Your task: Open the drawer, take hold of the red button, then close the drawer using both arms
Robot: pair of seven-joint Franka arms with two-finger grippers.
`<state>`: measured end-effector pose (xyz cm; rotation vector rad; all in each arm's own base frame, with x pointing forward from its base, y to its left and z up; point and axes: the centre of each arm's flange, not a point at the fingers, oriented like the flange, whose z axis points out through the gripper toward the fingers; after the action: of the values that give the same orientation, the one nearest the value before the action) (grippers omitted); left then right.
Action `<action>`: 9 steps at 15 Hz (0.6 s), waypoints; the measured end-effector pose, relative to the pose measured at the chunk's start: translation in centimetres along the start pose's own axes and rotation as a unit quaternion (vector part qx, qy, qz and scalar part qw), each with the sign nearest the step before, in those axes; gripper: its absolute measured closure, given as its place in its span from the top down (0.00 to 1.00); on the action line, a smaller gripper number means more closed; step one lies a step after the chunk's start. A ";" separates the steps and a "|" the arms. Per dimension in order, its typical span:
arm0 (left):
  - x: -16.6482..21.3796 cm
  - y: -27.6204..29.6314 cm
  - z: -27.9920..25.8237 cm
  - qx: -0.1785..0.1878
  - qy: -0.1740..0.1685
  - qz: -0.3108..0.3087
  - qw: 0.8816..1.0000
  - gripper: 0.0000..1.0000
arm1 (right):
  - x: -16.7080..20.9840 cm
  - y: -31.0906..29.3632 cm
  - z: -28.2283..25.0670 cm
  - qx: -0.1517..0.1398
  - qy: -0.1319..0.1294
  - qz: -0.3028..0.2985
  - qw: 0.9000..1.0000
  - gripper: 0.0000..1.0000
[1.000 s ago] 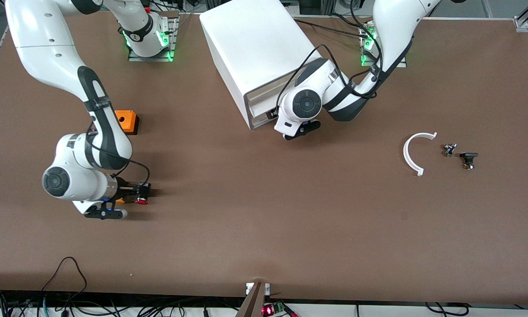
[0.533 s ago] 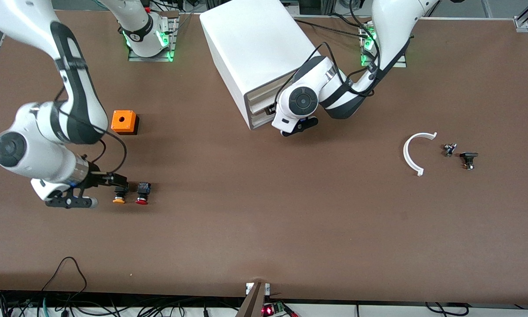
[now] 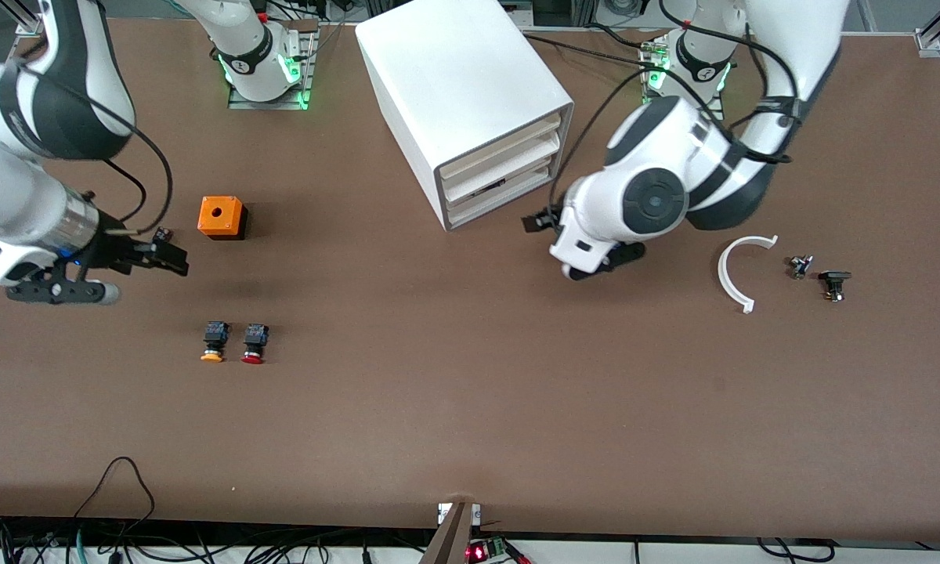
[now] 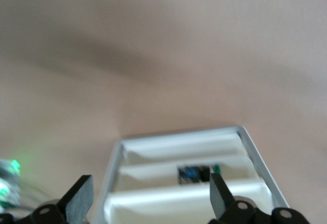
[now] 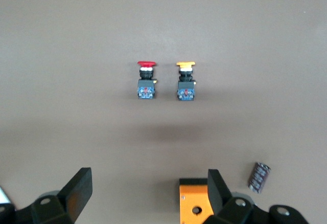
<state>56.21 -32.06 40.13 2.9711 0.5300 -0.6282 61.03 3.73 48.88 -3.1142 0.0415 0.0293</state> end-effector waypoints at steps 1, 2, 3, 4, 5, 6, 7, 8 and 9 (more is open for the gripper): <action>1.4 -1.2 -0.4 0.018 0.028 0.013 0.999 1.00 | -0.6 0.1 -1.4 -0.004 -0.002 -0.001 1.000 1.00; 2.8 -2.3 -1.1 0.033 0.055 0.030 0.998 1.00 | -1.2 0.2 -2.7 -0.012 -0.005 -0.003 1.000 1.00; 4.0 -3.4 -2.3 0.038 0.074 0.052 0.995 1.00 | -1.6 0.3 -3.9 -0.018 -0.010 -0.004 1.000 1.00; 5.2 -4.6 -3.8 0.037 0.086 0.075 0.993 1.00 | -2.0 0.4 -5.1 -0.021 -0.015 -0.004 1.000 1.00; 6.4 -6.1 -5.4 0.034 0.093 0.097 0.990 1.00 | -2.1 0.4 -6.1 -0.025 -0.016 0.000 1.000 1.00; 7.6 -7.9 -6.9 0.033 0.097 0.118 0.988 1.00 | -2.2 0.5 -6.9 -0.031 -0.015 0.009 0.999 1.00; 8.6 -9.7 -8.3 0.031 0.099 0.138 0.985 1.00 | -2.2 0.6 -7.4 -0.036 -0.011 0.019 0.999 1.00; 9.2 -11.2 -9.8 0.030 0.104 0.162 0.981 1.00 | -2.2 0.6 -7.9 -0.039 -0.006 0.025 0.999 1.00; 9.4 -12.3 -11.1 0.033 0.111 0.181 0.977 1.00 | -2.3 0.4 -8.6 -0.038 0.001 0.028 0.999 1.00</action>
<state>64.27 -16.08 46.72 3.0991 -0.0324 -0.2887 58.84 3.19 57.52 -3.1887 0.1315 0.0310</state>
